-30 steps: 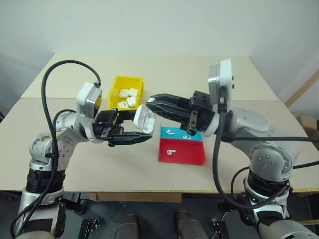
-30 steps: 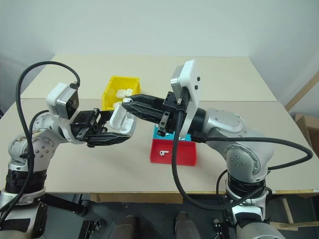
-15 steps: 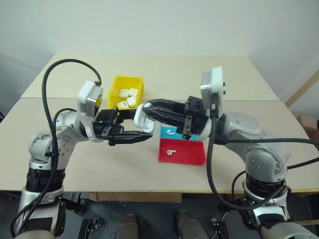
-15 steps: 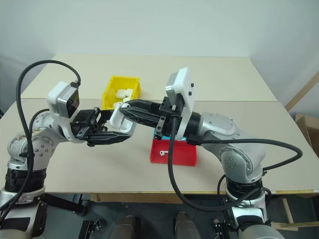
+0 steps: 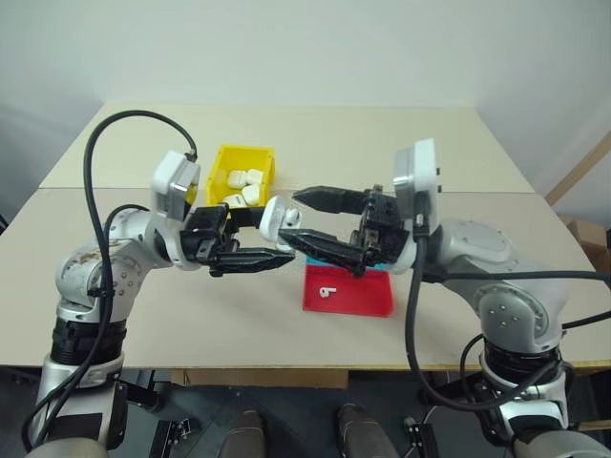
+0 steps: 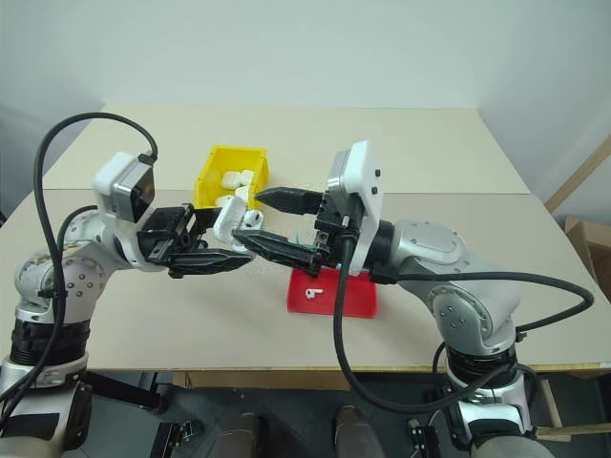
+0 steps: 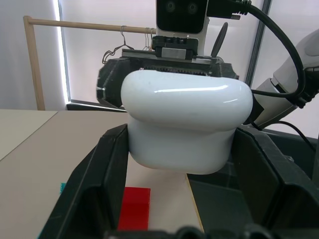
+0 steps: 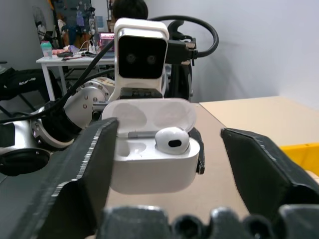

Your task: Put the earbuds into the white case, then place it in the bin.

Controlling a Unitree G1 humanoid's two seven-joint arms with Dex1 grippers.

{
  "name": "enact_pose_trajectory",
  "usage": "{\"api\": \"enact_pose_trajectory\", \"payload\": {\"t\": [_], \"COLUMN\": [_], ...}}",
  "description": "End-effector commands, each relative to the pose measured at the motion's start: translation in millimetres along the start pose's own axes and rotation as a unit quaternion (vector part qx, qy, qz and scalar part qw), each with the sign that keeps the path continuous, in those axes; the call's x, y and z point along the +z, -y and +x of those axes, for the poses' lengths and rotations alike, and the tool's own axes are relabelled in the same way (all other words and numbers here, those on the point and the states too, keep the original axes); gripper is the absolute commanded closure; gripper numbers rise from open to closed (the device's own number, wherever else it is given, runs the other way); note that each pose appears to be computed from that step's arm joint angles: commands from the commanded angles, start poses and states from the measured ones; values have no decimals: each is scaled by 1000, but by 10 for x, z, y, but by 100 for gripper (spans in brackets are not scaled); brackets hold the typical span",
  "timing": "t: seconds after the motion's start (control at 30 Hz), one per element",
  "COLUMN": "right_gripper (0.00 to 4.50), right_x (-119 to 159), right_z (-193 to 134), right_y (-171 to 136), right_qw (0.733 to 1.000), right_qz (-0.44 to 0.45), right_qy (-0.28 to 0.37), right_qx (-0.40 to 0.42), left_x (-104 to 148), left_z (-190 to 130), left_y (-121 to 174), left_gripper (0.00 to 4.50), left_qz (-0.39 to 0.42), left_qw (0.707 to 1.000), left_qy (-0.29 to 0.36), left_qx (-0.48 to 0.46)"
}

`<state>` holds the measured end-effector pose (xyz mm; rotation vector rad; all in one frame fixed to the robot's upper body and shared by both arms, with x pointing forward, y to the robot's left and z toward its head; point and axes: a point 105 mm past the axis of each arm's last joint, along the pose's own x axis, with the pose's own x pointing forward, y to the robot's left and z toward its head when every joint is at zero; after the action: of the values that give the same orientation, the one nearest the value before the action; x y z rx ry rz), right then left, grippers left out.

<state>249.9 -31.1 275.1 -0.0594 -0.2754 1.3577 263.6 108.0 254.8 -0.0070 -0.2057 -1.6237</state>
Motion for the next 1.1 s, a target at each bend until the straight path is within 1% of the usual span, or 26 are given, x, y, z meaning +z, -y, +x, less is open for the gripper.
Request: {"api": "enact_pose_trajectory", "payload": {"t": [0.03,0.1,0.17,0.23,0.33,0.43,0.57,0.67,0.77,0.87,0.93,1.1], "right_gripper": [1,1,1,1,1,61,198,198,198,198,198,198], "right_x": [131,194,219,181,36,-138,-383,-607,-875,-1052,-1121,-1158], "right_z": [-50,-126,-222,-296,-388,-411,-318,-200,-132,-99,-49,87], "right_y": [12,105,240,379,635,835,1044,1084,1117,1195,1250,1310], "right_qw": [1000,1000,1000,998,990,974,949,923,885,853,842,833], "right_qz": [-11,-12,-19,-24,-33,-60,-82,-107,-143,-163,-172,-172], "right_qy": [20,21,-1,-48,-137,-217,-303,-368,-437,-486,-501,-514], "right_qx": [4,-7,-19,-28,-32,-23,-6,29,72,95,100,111], "left_x": [115,108,109,111,106,99,97,98,98,107,116,126], "left_z": [3,-5,-17,-24,-24,-26,-48,-70,-92,-112,-135,-177], "left_y": [23,17,19,26,37,48,60,73,82,77,71,100], "left_gripper": [167,167,167,167,167,167,167,167,167,167,167,167], "left_qz": [27,27,27,26,26,28,31,34,36,38,42,41], "left_qw": [1000,1000,1000,1000,1000,1000,999,999,999,999,998,998], "left_qy": [13,10,8,7,6,6,6,5,3,4,3,2], "left_qx": [-1,2,3,3,2,7,16,23,30,35,41,54]}}
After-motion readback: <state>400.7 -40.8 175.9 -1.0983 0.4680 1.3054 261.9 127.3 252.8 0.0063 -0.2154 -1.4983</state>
